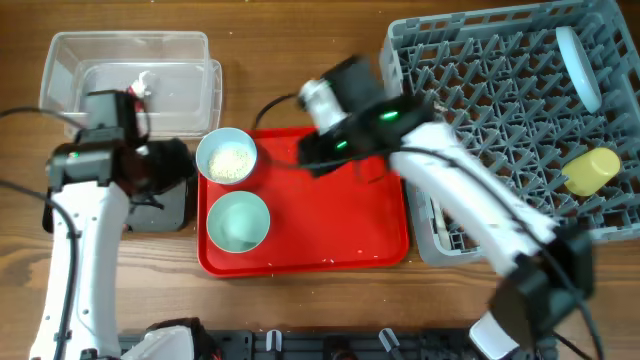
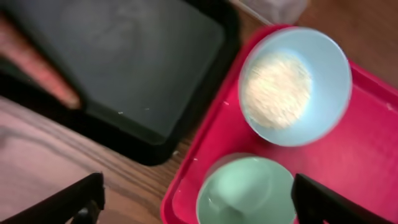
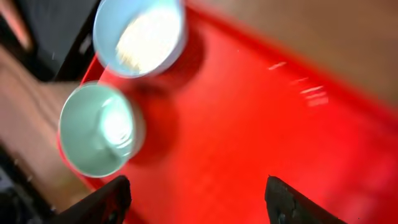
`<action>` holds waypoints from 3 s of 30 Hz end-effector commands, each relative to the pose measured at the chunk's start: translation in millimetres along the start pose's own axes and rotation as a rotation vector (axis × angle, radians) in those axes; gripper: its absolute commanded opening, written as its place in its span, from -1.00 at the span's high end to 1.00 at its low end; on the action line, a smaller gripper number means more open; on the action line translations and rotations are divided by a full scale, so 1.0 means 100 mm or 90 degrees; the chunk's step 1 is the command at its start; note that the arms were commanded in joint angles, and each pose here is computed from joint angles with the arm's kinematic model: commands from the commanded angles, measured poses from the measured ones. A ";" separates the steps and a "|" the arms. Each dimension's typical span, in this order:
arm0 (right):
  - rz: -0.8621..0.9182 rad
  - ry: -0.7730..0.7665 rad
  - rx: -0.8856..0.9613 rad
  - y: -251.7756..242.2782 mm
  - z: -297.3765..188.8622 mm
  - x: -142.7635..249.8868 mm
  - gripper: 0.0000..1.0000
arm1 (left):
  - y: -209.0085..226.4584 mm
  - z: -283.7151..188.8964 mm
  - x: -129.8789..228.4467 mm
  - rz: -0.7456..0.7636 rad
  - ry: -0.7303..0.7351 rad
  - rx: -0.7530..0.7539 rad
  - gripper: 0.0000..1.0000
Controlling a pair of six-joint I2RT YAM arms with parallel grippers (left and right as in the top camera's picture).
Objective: Sort waste into correct bins and load items into the dishwasher rack
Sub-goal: 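Grasp the green bowl with the right gripper and place it in the rack, then grasp the rice bowl with the left gripper and tip rice onto black tray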
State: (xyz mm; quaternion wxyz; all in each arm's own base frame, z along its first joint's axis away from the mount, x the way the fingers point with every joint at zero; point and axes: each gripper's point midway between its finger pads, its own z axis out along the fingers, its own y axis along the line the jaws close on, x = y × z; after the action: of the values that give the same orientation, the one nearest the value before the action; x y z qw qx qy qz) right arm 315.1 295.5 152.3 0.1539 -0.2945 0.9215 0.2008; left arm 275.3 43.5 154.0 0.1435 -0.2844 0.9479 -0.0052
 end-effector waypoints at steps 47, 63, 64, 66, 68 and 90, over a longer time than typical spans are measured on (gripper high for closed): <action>0.292 -0.177 1.104 -3.28 -3.24 0.29 0.91 | 0.32 -0.04 -0.12 -0.122 -0.006 -0.008 -0.99; 0.231 0.055 1.108 -4.14 -1.69 0.57 0.91 | 0.30 -0.04 -0.17 -0.122 -0.020 -0.001 -0.99; 0.227 0.052 1.103 -4.10 -1.62 0.57 0.92 | 0.30 -0.04 -0.17 -0.122 -0.020 -0.001 -1.00; 0.227 0.048 1.092 -4.01 -1.52 0.57 0.91 | 0.30 -0.04 -0.17 -0.122 -0.020 -0.001 -1.00; 0.204 0.065 1.080 -3.91 -1.43 0.54 0.78 | 0.30 -0.04 -0.17 -0.122 -0.020 -0.001 -1.00; 0.211 -0.173 0.422 -2.06 -1.98 0.39 -0.86 | -0.71 -0.13 -0.19 0.090 -0.099 0.119 -0.99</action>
State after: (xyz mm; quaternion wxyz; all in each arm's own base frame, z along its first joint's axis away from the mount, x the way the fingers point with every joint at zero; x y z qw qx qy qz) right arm 388.9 1.5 265.7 0.3558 -0.0161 0.9238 -0.1406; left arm 313.4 28.5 167.7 0.2156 -0.2704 0.9373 -0.0421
